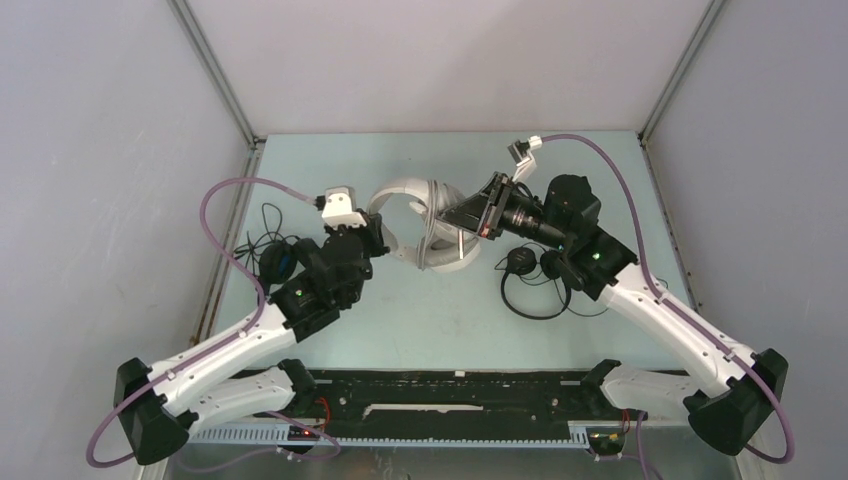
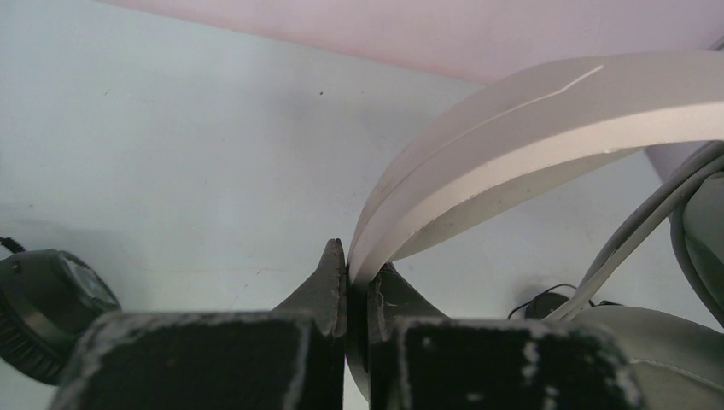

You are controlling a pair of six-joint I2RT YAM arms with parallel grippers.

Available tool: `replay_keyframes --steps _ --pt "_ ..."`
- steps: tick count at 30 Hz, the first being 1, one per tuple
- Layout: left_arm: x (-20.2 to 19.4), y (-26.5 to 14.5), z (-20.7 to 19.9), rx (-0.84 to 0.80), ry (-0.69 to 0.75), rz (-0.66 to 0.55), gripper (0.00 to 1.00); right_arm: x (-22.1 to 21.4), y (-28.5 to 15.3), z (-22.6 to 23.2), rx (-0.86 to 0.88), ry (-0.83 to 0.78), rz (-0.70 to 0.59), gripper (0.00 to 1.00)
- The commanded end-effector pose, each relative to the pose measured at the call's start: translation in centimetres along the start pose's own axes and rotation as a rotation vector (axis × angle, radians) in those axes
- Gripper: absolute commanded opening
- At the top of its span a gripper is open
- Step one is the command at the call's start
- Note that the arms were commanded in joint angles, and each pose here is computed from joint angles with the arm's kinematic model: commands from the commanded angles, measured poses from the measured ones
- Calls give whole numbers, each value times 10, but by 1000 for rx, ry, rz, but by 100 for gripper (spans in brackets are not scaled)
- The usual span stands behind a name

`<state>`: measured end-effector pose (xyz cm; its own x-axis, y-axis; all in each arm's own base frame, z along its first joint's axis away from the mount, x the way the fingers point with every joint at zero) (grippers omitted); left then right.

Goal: Wrap the headphones
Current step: Wrap the headphones cable around the headphones.

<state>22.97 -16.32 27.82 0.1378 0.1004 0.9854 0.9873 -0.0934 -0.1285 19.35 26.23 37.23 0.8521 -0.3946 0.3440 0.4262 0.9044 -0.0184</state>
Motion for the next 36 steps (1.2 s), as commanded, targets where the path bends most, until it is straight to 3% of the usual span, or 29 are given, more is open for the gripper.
replay_keyframes --steps 1,14,20,31,36 --pt "42 4 4 50 -229 -208 0 -1 -10 23 18 -91 -15 19" --pt "46 10 1 68 -226 -236 0 -1 -14 33 -23 -176 -49 28" --pt "43 10 4 87 -231 -243 0 -5 -21 30 -96 -227 -64 24" --pt "39 13 3 91 -227 -241 0 -6 -22 30 -107 -243 -76 27" --pt "38 15 2 90 -235 -240 0 -8 -11 38 -83 -249 -90 21"
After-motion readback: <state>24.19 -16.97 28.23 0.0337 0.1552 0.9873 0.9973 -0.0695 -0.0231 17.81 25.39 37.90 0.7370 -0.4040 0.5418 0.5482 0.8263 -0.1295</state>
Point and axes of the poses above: each gripper's point midway between its finger pads, its own y axis out along the fingers, its own z axis along the line the jaws close on, x = y × z, the point moved 6 cm from there along -y, back along the fingers, and after that the axes turned 11 degrees about y, right-handed, at the moved point
